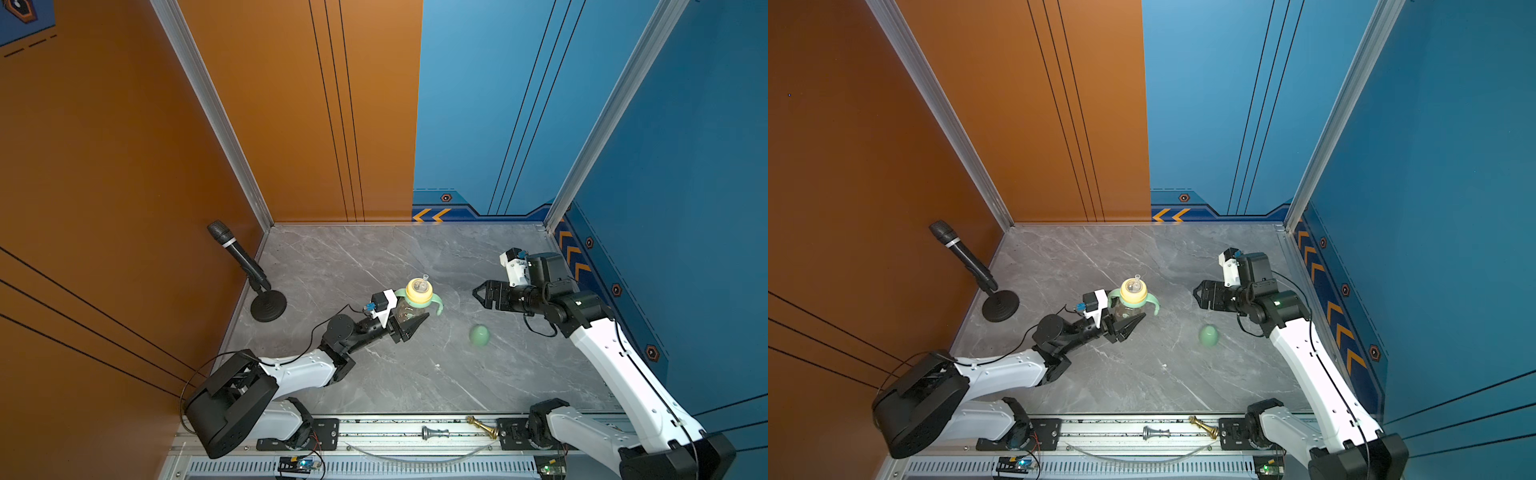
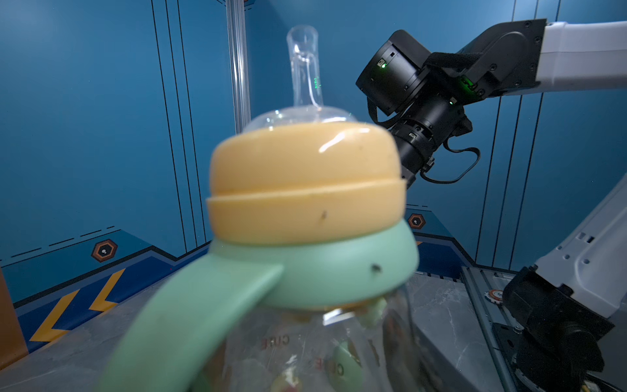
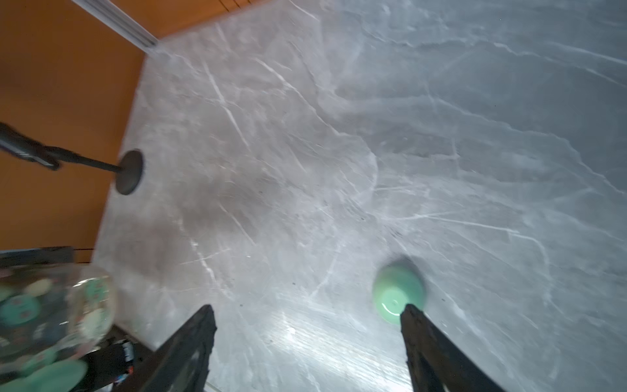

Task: Assemble the baby bottles
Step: Pick up the lid from the center of the board.

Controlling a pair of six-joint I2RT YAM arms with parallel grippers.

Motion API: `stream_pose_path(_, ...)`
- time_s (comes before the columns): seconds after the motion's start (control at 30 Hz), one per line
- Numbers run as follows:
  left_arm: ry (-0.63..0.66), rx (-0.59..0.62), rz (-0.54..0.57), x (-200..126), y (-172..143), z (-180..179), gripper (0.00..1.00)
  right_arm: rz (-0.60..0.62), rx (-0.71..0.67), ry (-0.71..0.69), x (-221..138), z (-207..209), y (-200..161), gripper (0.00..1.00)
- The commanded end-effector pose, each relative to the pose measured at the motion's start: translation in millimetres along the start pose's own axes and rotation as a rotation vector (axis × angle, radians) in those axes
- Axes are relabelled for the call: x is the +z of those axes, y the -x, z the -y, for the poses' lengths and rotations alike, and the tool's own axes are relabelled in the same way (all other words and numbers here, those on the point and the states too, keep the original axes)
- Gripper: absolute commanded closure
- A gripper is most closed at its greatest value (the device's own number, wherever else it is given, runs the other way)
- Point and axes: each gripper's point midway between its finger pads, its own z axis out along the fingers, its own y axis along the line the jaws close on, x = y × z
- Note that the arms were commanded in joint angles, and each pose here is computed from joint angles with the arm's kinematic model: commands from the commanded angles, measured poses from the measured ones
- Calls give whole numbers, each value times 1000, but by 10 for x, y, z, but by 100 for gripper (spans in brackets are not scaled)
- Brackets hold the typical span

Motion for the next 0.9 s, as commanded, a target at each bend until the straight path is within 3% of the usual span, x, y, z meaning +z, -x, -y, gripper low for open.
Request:
stream_pose_path(0.0,-18,60,94,91,254,72,96,-194,13,-281,212,530,-484,14)
stream_pose_path(0.13,-15,65,94,122,246,77,96,-312,42,-364,568,721,-717,14)
stream_pose_path(0.4,-6,68,94,96,244,76,96,-445,9,-424,950,764,-1016,16)
stream_pose_path(0.77,-1,68,89,72,242,76,95,-471,22,-457,1202,925,-1075,21)
stream_pose_path(0.87,0,71,90,65,246,81,95,-480,22,-456,1244,936,-1067,27)
